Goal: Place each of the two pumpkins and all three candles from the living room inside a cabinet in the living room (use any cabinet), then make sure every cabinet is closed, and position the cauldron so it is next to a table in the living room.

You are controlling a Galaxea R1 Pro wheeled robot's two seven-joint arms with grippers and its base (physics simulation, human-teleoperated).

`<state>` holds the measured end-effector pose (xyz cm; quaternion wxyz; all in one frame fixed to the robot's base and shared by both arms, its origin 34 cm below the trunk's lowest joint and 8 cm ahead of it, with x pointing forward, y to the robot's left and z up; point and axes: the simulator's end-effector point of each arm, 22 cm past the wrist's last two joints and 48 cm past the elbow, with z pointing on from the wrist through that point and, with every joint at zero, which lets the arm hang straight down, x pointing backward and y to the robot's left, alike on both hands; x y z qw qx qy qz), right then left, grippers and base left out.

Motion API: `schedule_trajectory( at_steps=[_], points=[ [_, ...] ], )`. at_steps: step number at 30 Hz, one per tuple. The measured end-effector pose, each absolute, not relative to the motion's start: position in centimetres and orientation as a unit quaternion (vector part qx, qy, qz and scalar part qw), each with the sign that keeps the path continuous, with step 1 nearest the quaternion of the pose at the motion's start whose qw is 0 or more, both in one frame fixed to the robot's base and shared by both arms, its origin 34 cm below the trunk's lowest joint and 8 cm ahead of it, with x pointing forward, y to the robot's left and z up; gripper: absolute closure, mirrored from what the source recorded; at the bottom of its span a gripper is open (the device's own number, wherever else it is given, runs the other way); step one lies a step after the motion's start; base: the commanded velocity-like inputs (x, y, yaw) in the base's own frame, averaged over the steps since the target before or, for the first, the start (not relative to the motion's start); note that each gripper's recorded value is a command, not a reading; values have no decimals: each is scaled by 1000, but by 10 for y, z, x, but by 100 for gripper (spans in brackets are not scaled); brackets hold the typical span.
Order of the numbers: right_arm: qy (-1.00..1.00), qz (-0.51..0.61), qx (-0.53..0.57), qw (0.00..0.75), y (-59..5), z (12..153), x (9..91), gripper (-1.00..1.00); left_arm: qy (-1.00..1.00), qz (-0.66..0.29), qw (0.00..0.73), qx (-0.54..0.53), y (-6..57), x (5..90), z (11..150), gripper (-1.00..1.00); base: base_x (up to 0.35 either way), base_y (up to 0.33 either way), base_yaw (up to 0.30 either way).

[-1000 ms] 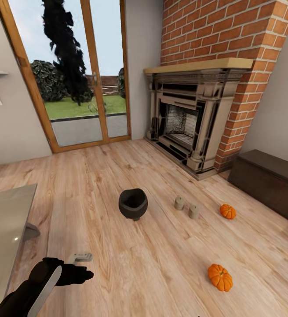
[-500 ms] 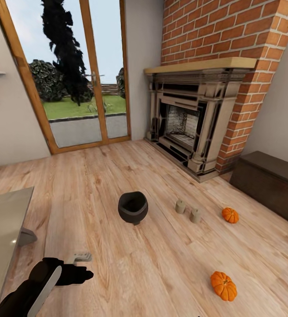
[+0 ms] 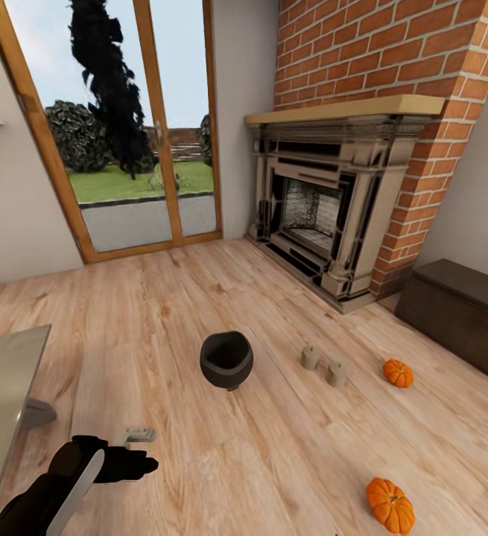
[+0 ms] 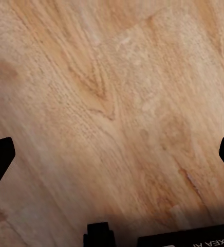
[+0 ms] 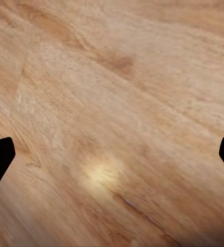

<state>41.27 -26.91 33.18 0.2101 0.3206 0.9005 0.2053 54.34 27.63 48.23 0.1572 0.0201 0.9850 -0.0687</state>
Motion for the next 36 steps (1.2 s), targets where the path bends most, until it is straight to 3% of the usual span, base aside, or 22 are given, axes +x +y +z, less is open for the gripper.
schedule_trajectory(
  at_steps=[24,36],
  points=[
    [900,205,322,211,-270,332,413,-100,985,-68,157,20,277,543,482,-100,120,2,0],
    [900,204,322,210,-270,331,412,-100,985,-68,157,20,277,544,482,-100,27,0,-39]
  ],
)
